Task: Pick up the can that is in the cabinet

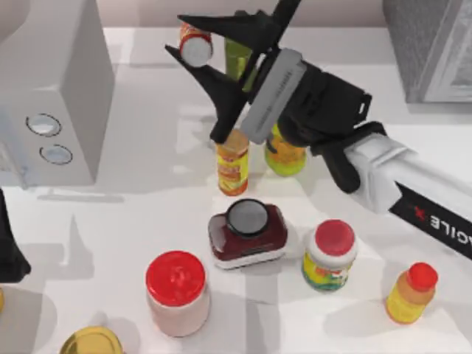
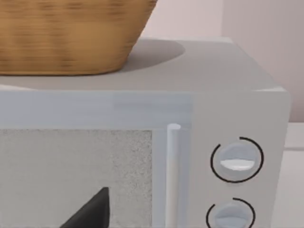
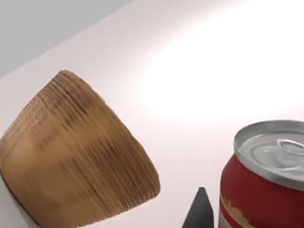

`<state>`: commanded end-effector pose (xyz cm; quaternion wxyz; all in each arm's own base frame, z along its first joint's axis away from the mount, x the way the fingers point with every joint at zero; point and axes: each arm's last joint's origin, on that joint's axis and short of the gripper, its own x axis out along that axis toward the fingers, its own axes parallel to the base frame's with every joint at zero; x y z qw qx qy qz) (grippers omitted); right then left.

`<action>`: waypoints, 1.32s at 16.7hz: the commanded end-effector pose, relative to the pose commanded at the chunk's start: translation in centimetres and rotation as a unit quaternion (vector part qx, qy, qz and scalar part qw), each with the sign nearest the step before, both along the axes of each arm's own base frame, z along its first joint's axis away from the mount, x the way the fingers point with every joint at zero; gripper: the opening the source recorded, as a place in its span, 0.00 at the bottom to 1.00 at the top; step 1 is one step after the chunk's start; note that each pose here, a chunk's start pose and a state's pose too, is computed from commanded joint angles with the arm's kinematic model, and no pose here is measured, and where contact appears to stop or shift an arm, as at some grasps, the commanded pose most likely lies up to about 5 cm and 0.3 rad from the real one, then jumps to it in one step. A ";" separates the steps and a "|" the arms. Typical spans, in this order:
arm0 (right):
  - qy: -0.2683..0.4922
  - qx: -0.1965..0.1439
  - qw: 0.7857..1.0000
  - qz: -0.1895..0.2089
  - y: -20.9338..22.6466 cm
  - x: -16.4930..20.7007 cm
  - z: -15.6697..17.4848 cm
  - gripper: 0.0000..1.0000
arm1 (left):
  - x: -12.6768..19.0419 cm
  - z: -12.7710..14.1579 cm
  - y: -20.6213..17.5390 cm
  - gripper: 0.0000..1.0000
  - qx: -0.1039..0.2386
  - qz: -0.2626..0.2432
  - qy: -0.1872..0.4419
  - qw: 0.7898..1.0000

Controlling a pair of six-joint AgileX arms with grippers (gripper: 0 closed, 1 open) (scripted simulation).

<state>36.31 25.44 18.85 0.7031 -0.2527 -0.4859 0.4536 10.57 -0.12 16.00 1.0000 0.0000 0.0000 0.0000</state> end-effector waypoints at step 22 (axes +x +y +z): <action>0.545 0.057 0.823 -0.153 -27.2 -11.3 -14.1 0.00 | 0.0 0.0 0.0 1.00 0.000 0.000 0.000 1.000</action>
